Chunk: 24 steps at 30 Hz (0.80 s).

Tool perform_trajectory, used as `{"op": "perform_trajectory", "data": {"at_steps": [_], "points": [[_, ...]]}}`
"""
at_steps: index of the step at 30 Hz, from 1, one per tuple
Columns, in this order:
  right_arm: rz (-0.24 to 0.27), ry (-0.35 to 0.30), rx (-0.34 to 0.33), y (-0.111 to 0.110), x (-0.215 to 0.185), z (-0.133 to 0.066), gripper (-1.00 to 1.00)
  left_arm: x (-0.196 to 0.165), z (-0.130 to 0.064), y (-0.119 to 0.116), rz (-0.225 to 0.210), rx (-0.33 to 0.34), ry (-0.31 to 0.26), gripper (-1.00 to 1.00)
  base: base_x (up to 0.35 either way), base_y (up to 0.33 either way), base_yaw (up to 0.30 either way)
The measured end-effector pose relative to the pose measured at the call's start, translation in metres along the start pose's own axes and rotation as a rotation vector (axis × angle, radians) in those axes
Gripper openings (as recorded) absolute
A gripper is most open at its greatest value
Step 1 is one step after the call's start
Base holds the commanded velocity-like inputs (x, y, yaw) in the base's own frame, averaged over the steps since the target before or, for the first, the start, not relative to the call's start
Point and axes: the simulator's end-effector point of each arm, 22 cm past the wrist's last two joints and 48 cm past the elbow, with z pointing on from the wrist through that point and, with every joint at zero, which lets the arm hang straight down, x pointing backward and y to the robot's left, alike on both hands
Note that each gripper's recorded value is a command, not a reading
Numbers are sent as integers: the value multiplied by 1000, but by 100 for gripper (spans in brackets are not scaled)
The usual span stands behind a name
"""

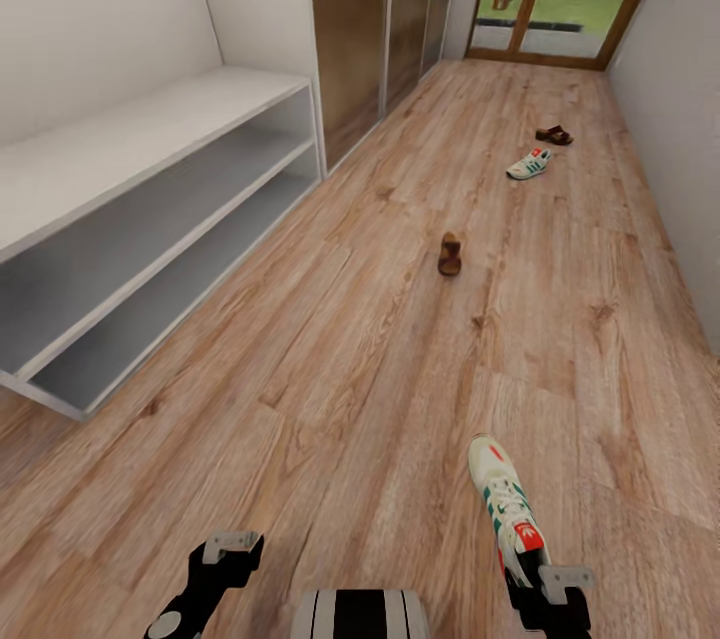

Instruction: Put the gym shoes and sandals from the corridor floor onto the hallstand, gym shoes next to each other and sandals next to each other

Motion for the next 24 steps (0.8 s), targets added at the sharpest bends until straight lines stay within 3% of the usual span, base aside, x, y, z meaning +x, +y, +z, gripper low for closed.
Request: {"op": "perform_trajectory", "data": {"at_steps": [6,13,24], "points": [[5,-44,0,0,-11,-5,-100,6,-11,18,-11,-35,-24,100,0,0,-72],[13,-64,-2,2,-6,-12,-100,15,-31,58,-56,-111,-50,100,0,0,-72],[25,-125,-4,4,-20,-21,-100,-4,-44,68,-74,-130,-112,100,0,0,-72]]}}
